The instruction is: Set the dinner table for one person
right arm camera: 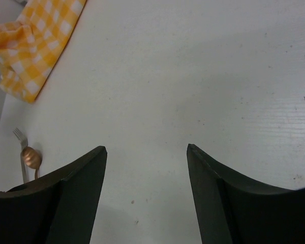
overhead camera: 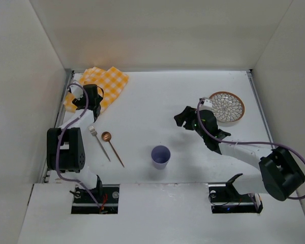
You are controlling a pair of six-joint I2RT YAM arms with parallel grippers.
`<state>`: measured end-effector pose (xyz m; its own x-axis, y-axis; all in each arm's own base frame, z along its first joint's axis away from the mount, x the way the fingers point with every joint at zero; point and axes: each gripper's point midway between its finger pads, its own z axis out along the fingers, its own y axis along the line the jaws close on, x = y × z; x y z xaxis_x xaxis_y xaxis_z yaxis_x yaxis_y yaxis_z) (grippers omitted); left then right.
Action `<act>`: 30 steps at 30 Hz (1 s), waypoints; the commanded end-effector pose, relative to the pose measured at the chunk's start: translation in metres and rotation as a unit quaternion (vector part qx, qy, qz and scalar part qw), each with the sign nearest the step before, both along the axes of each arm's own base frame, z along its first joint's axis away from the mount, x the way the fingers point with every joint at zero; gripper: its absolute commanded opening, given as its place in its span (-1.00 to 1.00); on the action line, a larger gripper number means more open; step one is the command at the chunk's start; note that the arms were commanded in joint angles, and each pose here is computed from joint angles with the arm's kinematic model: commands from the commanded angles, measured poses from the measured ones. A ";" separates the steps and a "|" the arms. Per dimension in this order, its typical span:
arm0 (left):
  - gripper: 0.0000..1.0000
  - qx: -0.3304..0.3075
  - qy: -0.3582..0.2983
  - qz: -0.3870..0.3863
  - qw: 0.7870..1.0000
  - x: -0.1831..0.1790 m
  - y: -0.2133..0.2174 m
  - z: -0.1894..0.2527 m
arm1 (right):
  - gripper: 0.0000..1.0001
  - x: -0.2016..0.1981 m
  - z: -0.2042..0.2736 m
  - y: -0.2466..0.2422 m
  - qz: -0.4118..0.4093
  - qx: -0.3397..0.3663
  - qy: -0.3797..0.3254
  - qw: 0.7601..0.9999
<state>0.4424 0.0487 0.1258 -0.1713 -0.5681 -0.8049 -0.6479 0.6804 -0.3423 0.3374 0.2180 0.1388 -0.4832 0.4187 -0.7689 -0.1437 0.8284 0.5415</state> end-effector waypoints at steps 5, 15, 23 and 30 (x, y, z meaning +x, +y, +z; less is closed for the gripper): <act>0.05 -0.013 -0.037 -0.024 0.999 0.040 0.011 0.002 | 0.53 0.005 0.027 0.024 0.032 0.028 -0.033 0.999; -0.53 -0.032 0.020 -0.042 0.998 0.058 0.003 -0.051 | 0.53 0.001 0.028 0.036 0.045 0.024 -0.035 0.998; -0.75 -0.095 0.034 -0.102 0.990 0.065 -0.065 -0.079 | 0.53 0.000 0.031 0.029 0.039 0.025 -0.040 0.998; -0.79 -0.121 0.018 -0.195 0.973 0.068 -0.175 -0.073 | 0.53 0.004 0.029 0.018 0.025 0.021 -0.041 0.999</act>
<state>0.5051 -0.0751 0.0379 -0.4044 -0.6119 -0.6797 -0.4605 0.7784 -0.4268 0.3305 0.2390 0.1396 -0.5141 0.3877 -0.7651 -0.1984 0.8140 0.5459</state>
